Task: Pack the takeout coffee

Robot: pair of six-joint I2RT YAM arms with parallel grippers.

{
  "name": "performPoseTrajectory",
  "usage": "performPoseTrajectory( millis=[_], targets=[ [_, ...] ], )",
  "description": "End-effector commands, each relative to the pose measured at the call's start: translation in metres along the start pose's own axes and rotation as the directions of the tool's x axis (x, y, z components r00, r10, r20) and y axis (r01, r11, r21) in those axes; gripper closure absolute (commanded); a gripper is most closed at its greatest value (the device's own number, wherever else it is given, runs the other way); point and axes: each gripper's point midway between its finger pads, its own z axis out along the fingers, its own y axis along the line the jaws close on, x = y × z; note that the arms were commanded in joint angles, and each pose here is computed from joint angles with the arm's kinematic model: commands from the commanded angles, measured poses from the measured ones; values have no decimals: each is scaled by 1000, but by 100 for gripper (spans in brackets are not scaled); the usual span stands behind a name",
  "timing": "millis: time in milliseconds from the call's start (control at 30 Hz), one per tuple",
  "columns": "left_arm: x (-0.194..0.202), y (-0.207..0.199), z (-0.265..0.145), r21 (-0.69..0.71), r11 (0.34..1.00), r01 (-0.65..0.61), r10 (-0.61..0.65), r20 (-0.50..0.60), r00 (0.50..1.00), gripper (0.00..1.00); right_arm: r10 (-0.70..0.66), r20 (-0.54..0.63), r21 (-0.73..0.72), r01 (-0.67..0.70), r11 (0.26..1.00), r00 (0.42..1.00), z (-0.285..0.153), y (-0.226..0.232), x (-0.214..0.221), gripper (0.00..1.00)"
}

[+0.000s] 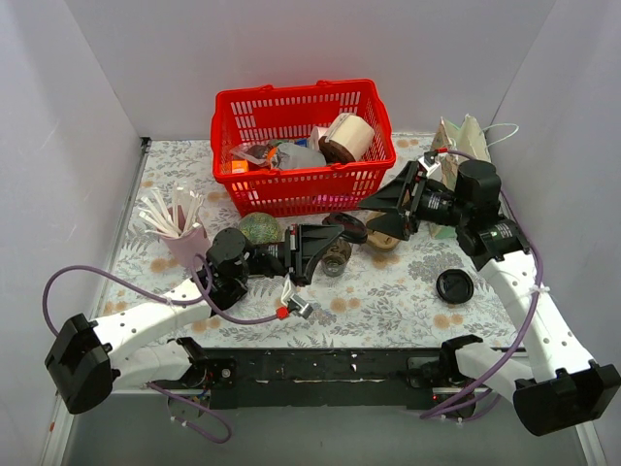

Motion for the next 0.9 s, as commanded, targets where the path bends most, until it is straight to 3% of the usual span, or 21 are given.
performPoseTrajectory(
  millis=[0,167,500,733,867],
  targets=[
    [1,12,7,3,995,-100,100,-7,995,100,-3,15,-53,4,999,1000,-9,18,5,6],
    [7,15,13,2,981,-194,194,-33,981,100,6,-3,-29,-7,1000,1000,-11,8,14,7],
    [4,37,23,-52,962,-267,265,-39,963,100,16,-5,-52,-17,999,1000,-6,3,13,9],
    [3,26,24,-20,962,-274,273,-29,962,100,16,21,-118,-13,993,1000,-8,17,10,32],
    [5,27,27,-41,960,-277,276,-38,961,100,3,54,-146,5,989,999,-12,27,7,34]
  ],
)
